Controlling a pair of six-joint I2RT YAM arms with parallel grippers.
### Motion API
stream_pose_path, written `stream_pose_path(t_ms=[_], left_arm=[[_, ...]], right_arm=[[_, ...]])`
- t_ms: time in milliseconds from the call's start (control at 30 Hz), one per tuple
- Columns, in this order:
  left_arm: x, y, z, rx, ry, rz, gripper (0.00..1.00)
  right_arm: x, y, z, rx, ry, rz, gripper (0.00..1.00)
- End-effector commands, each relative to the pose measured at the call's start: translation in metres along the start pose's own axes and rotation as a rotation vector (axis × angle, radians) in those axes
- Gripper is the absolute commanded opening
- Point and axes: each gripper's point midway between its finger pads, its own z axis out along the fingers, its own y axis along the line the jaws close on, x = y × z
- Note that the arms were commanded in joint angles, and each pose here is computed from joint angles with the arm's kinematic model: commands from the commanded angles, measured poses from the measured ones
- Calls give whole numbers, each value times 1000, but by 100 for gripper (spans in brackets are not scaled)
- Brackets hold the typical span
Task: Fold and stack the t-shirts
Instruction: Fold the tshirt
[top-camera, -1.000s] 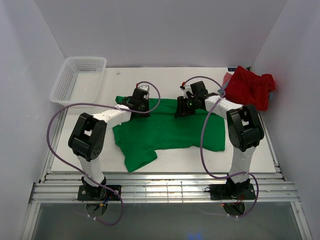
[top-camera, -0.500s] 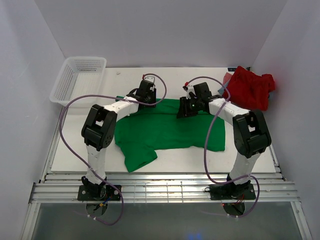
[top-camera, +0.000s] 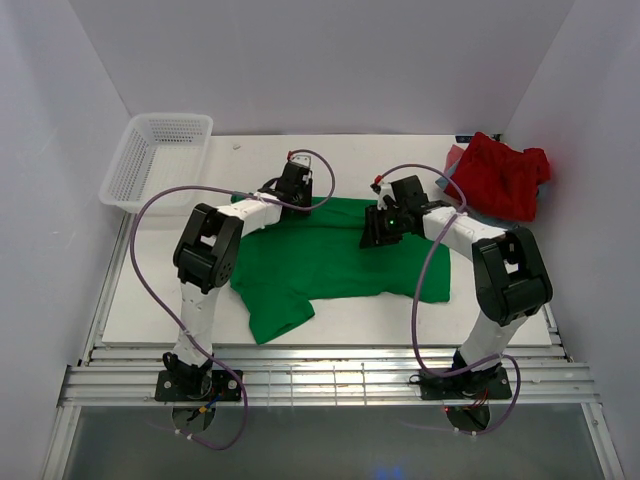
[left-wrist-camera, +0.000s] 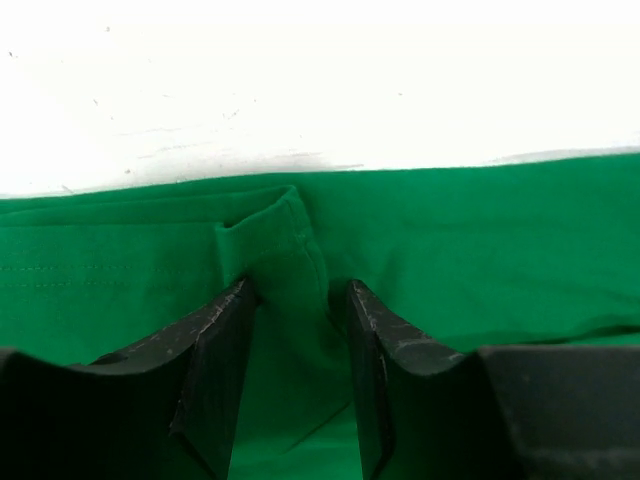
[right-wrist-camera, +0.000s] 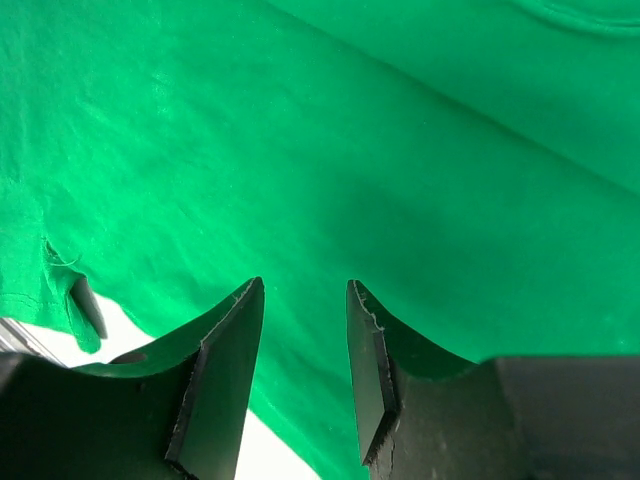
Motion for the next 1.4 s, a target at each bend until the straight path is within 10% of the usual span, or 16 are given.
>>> stream_pose_path(t_ms=[0,300,533,933,1367], left_arm=[[-29,6,0,-18,-69,-18,52],[-43,11,17,-25,-76,-39,50],[-47,9,22,-21,-83,-53,10],[-70,23,-38,-50,-172,-149,7],[2,12,-81,-40,-158,-238,6]], right_arm=[[-11,6,-12,2,-56,-26,45],[1,7,-26,19,-56,-15,45],[12,3,-40,62,-47,-30,45],[15,2,-52,100,-74,-9,45],[35,-1,-70,145,-114,2,45]])
